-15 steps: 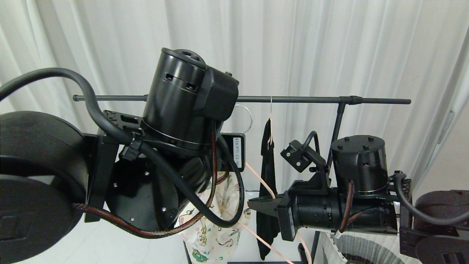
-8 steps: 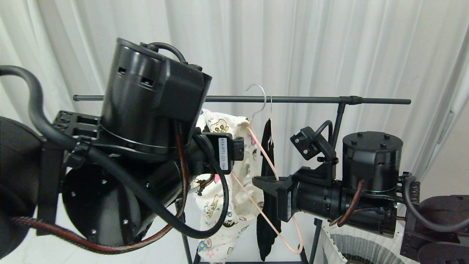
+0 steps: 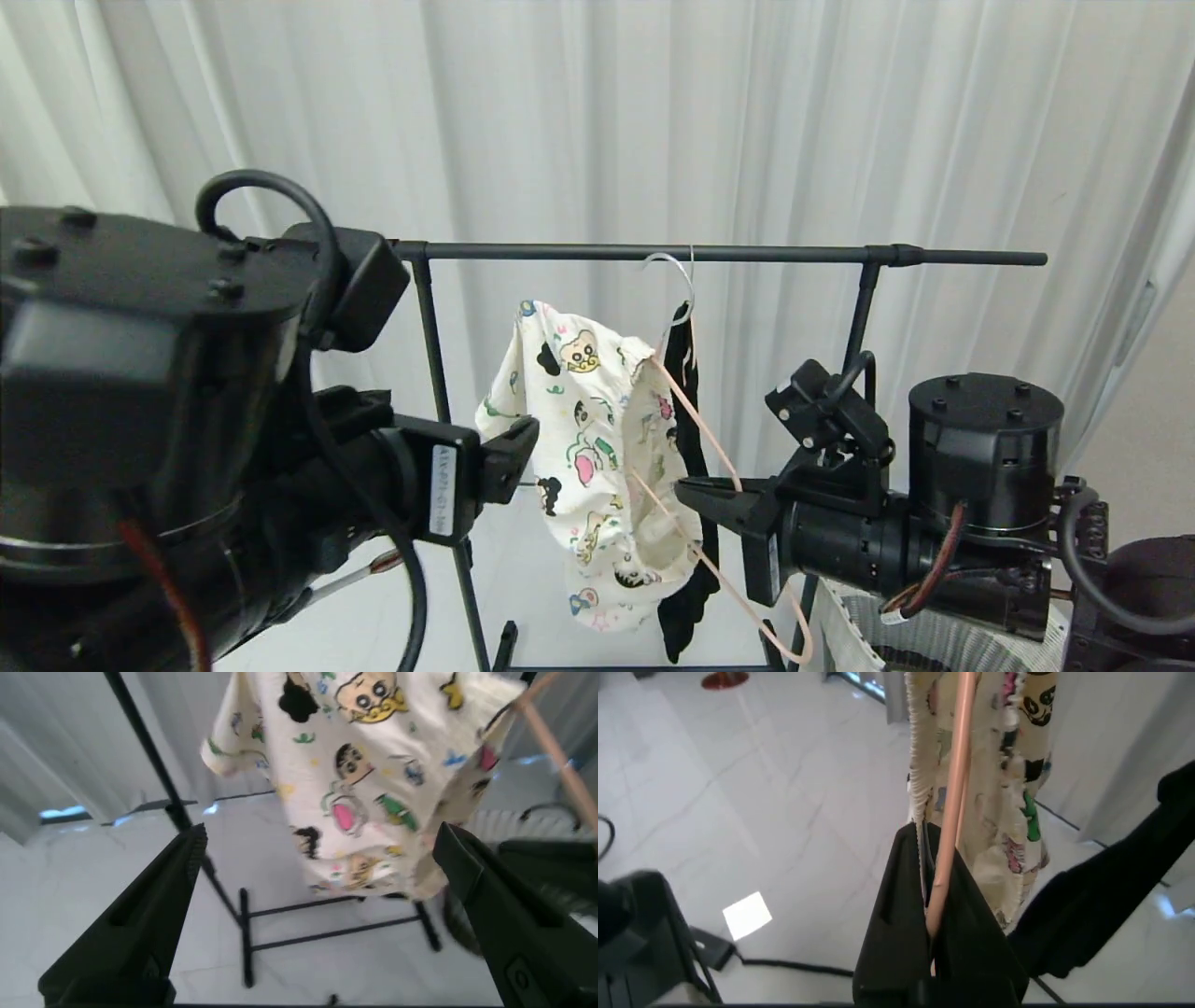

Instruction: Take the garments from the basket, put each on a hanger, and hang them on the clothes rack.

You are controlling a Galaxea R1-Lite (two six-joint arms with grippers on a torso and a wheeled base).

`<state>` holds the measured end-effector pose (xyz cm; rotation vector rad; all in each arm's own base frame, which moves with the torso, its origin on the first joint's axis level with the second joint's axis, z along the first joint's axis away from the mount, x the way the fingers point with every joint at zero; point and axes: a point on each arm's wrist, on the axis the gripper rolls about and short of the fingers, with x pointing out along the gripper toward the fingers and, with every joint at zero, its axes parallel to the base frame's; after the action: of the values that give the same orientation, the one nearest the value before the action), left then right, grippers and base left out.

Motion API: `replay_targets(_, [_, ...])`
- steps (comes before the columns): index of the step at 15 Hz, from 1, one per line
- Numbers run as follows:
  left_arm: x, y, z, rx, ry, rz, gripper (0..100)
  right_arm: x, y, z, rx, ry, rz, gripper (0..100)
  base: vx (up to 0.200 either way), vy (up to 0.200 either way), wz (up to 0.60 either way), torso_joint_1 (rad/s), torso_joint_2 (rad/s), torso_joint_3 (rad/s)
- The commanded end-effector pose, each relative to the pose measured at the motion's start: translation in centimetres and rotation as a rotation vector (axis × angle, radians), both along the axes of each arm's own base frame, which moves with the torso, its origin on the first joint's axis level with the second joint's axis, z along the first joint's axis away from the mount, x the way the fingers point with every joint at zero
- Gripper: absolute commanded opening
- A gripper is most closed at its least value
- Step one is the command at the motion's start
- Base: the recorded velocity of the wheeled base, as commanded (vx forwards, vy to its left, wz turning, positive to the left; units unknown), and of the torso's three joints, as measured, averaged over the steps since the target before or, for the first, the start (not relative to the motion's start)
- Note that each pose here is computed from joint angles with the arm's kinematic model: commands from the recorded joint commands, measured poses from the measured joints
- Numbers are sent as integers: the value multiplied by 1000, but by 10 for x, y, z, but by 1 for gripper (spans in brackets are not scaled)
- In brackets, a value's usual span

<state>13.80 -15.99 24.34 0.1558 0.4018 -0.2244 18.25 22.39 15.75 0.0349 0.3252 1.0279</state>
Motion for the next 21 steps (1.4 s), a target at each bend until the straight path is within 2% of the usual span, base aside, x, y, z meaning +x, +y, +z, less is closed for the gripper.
replay_targets(1, [-27, 41, -1, -36, -15, -59, 100, 1, -18, -4, -20, -8, 42, 0, 0, 0, 0, 0, 0, 0])
replay_targets(3, [-45, 69, -5, -31, -28, -168, 100, 7, -29, -8, -42, -45, 148, 0, 0, 0, 0, 0, 0, 0])
replay_targets(4, [-57, 84, -7, -26, -52, -266, 100, 5, -32, -14, -53, -35, 190, 0, 0, 0, 0, 0, 0, 0])
replay_targets(7, [-72, 111, -15, 64, -131, -438, 100, -2, -32, -17, -54, -46, 311, 0, 0, 0, 0, 0, 0, 0])
replay_targets(10, [-70, 112, -18, 115, -155, -598, 100, -13, -24, -23, -70, -34, 414, 0, 0, 0, 0, 0, 0, 0])
replay_targets(12, [-69, 109, -27, 138, -138, -713, 100, -30, -12, -25, -76, -21, 503, 0, 0, 0, 0, 0, 0, 0])
replay_targets(14, [-67, 107, -35, 144, -108, -766, 100, -43, -6, -28, -91, 7, 572, 0, 0, 0, 0, 0, 0, 0])
replay_targets(17, [-62, 103, -41, 145, -73, -786, 100, -57, -4, -32, -105, 24, 624, 0, 0, 0, 0, 0, 0, 0])
replay_targets(21, [-64, 101, -62, 144, -23, -947, 100, -77, -16, -24, -147, 70, 673, 0, 0, 0, 0, 0, 0, 0])
